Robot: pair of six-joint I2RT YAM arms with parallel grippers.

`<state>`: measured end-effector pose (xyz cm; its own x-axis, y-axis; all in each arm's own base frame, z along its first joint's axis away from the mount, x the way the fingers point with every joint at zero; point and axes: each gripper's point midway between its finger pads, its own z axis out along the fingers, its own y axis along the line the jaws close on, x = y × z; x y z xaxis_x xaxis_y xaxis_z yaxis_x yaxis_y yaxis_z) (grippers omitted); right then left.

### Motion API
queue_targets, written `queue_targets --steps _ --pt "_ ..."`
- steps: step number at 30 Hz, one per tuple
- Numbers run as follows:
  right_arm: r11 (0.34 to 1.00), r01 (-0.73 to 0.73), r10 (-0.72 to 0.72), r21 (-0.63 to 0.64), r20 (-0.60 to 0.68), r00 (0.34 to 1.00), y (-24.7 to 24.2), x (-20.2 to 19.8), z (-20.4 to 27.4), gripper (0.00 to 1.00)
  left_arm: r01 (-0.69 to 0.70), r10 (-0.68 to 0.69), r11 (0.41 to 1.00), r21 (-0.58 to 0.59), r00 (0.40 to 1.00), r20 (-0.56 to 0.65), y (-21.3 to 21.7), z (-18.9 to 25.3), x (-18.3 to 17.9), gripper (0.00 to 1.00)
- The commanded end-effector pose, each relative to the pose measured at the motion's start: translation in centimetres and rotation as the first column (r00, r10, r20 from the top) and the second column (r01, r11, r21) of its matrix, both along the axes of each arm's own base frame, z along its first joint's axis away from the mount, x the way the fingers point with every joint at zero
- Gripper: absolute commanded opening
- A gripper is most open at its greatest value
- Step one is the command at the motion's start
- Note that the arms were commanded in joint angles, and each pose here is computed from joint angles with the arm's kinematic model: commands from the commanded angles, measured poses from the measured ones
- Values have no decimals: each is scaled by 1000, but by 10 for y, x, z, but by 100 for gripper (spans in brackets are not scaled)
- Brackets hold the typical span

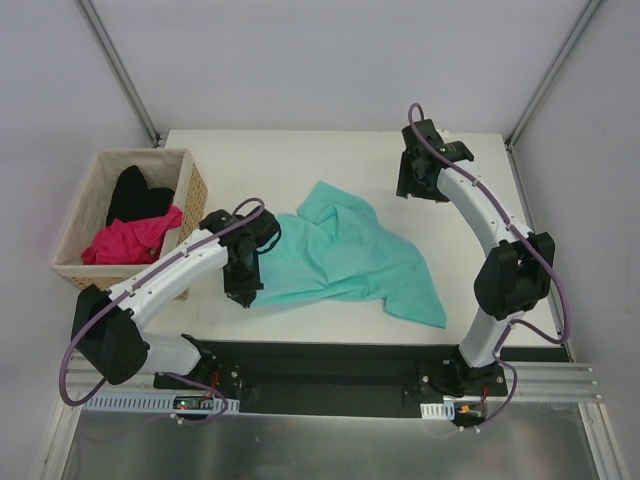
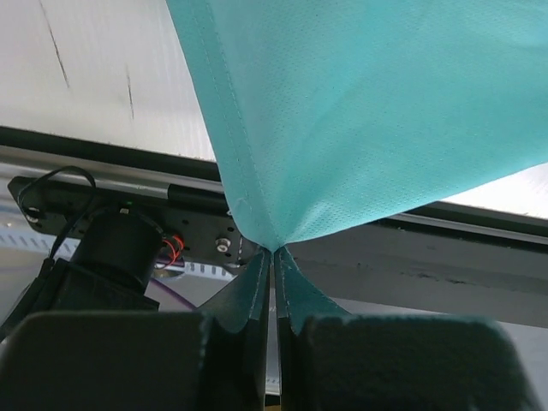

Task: Fold and stack the t-shirts
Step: Flatten out the tshirt

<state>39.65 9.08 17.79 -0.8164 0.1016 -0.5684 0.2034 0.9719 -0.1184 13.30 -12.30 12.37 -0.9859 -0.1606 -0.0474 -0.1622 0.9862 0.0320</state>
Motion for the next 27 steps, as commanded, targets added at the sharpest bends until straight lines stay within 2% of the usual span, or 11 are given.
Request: queue_targets --steps 1,17,19,20,23,27 --pt "999 -5 4 35 47 999 9 8 16 73 -21 24 999 38 995 -93 9 -4 -28 0" --pt "999 -20 19 30 39 999 12 15 16 73 -18 39 993 120 983 -179 26 -22 -55 0" --pt "999 -32 31 41 26 999 16 16 12 73 -11 29 994 108 986 -164 24 -22 -51 6" --pt "998 -41 39 49 30 999 18 19 13 73 -7 24 994 106 987 -160 23 -21 -50 16" --pt "993 -93 95 71 -27 995 33 21 -1 75 -4 19 995 100 989 -147 17 -19 -41 24" --pt "977 -194 200 89 -64 978 58 29 -10 76 5 6 996 89 992 -126 9 -16 -29 28"
